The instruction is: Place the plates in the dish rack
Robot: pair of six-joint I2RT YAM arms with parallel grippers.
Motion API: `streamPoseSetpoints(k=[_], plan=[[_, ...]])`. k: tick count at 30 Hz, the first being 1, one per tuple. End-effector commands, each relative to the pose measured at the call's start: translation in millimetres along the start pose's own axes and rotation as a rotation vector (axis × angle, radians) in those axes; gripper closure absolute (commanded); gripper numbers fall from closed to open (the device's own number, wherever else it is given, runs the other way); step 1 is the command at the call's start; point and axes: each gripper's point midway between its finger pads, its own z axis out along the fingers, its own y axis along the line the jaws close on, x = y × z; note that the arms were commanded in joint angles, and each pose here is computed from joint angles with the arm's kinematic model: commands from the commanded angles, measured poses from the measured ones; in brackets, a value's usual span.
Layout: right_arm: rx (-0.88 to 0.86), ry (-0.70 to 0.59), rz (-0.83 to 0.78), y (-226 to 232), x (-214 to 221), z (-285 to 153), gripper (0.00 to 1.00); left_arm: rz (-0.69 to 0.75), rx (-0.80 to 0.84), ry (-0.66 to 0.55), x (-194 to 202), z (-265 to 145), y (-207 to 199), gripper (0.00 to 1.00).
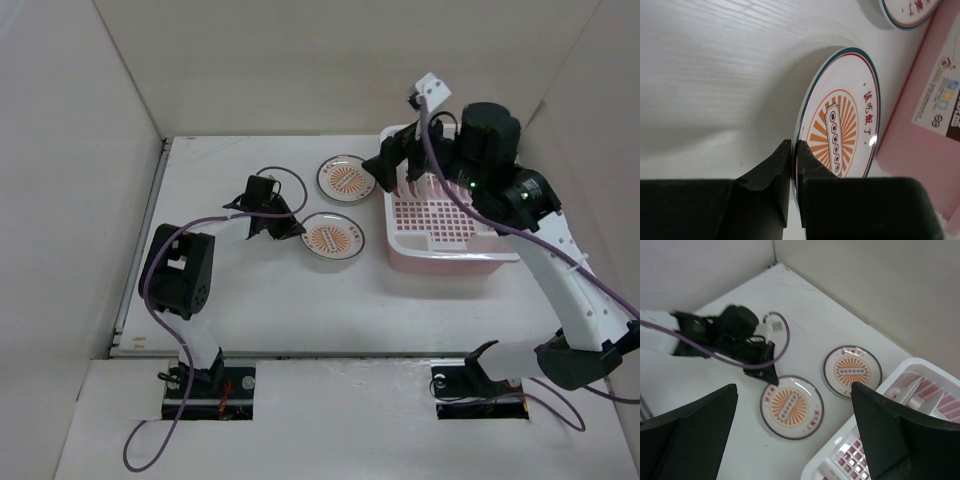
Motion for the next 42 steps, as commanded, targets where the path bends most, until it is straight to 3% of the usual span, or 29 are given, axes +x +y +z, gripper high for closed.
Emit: streamPoseSetpoints(k=[1, 4, 7, 9, 12, 19, 31, 34, 37, 39, 42], plan=[[0.092, 0.057, -0.111, 1.3, 22.1, 11.8, 0.01, 0.03, -0.296, -0.111, -23.6, -69.1, 16.4, 1.0], [0.063, 0.15, -0.236, 16.6, 59.6, 34.8, 0.01, 0.064, -0.319, -0.235, -59.0, -111.5, -19.2, 1.0], [0.024, 0.203, -0.346, 40.1, 91.4, 59.1, 0.01, 0.064, -0.374, -0.271, -76.1, -148.3, -39.4, 1.0], [-0.021, 0.2, -0.385, 58.3, 101.0, 69.7, 0.01, 0.047, -0.402, -0.231, -74.3, -159.6, -39.5, 1.0], [-0.078, 0.168, -0.421, 82.5, 110.2, 86.4, 0.01, 0.026, -0.311, -0.216, -76.6, -171.6, -60.8, 1.0], [-0.03, 0.182, -0.49, 88.9, 131.3, 117.7, 0.06, -0.056, -0.124, -0.186, -71.6, -202.0, -90.9, 1.0], [-0.067, 0.223, -0.502, 97.9, 155.7, 149.0, 0.14, -0.133, -0.015, -0.158, -78.2, -222.0, -85.5, 1.0], [-0.025, 0.23, -0.506, 91.9, 158.8, 158.1, 0.23, -0.134, 0.011, -0.153, -77.2, -225.7, -87.9, 1.0], [-0.041, 0.23, -0.496, 96.2, 160.6, 164.8, 0.39, -0.138, 0.035, -0.142, -73.7, -227.4, -91.9, 1.0], [-0.046, 0.212, -0.492, 98.6, 159.5, 169.9, 0.6, -0.149, 0.038, -0.126, -69.5, -226.9, -88.1, 1.0], [-0.043, 0.203, -0.482, 99.7, 155.3, 174.9, 0.79, -0.144, 0.045, -0.133, -69.4, -228.0, -88.6, 1.0]])
